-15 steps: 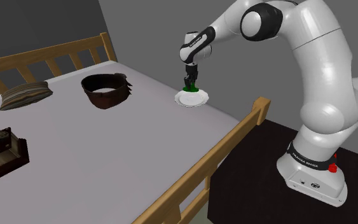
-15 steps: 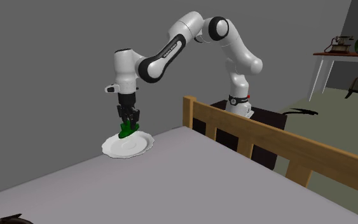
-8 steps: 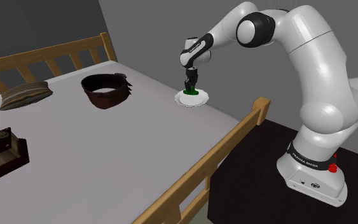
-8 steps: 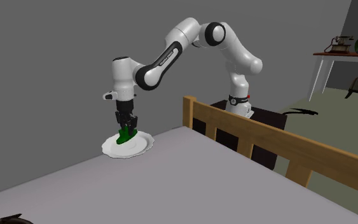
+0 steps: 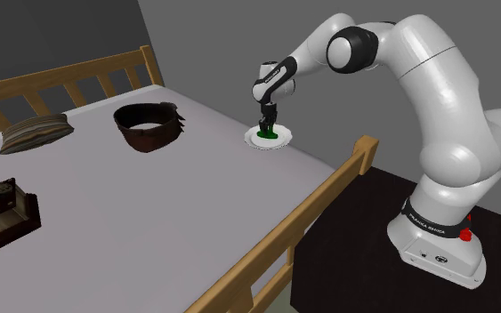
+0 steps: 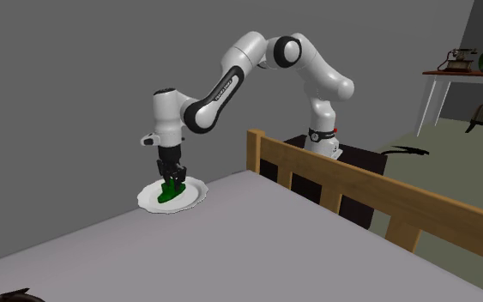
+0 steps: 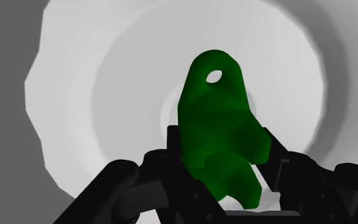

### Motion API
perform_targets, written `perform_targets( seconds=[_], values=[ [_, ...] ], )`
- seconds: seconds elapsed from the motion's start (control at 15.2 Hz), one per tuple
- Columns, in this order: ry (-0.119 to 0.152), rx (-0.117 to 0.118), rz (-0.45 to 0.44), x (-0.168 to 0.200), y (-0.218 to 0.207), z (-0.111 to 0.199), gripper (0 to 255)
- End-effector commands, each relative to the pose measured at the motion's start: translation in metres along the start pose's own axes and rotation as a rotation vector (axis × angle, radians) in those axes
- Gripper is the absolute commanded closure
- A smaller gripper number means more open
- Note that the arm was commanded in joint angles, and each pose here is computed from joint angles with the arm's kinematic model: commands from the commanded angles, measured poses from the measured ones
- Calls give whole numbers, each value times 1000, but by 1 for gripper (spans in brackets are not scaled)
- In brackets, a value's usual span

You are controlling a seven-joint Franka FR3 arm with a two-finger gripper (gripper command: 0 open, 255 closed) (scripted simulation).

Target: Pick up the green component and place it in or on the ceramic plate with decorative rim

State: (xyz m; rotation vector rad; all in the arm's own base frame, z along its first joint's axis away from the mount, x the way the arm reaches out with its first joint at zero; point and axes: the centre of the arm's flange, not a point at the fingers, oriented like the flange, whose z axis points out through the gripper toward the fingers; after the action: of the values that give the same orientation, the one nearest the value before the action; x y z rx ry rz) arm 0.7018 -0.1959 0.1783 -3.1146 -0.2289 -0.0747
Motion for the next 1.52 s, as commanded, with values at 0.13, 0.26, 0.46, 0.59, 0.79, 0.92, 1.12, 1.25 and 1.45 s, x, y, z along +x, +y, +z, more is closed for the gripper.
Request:
perform_targets(
  seconds=[0.13, 0.26, 0.46, 0.59, 0.79, 0.92, 1.12, 1.25, 1.45],
  values=[
    [1, 0, 0, 0, -1, 2, 255],
    [1, 0, 0, 0, -1, 2, 255],
    [1, 0, 0, 0, -1, 2, 0],
    [1, 0, 0, 0, -1, 2, 0],
    [1, 0, 0, 0, -1, 2, 0],
    [1, 0, 0, 0, -1, -25, 0],
    [1, 0, 0, 0, -1, -48, 0],
    [1, 0, 0, 0, -1, -48, 0],
    [1, 0, 0, 0, -1, -48, 0]
  ],
)
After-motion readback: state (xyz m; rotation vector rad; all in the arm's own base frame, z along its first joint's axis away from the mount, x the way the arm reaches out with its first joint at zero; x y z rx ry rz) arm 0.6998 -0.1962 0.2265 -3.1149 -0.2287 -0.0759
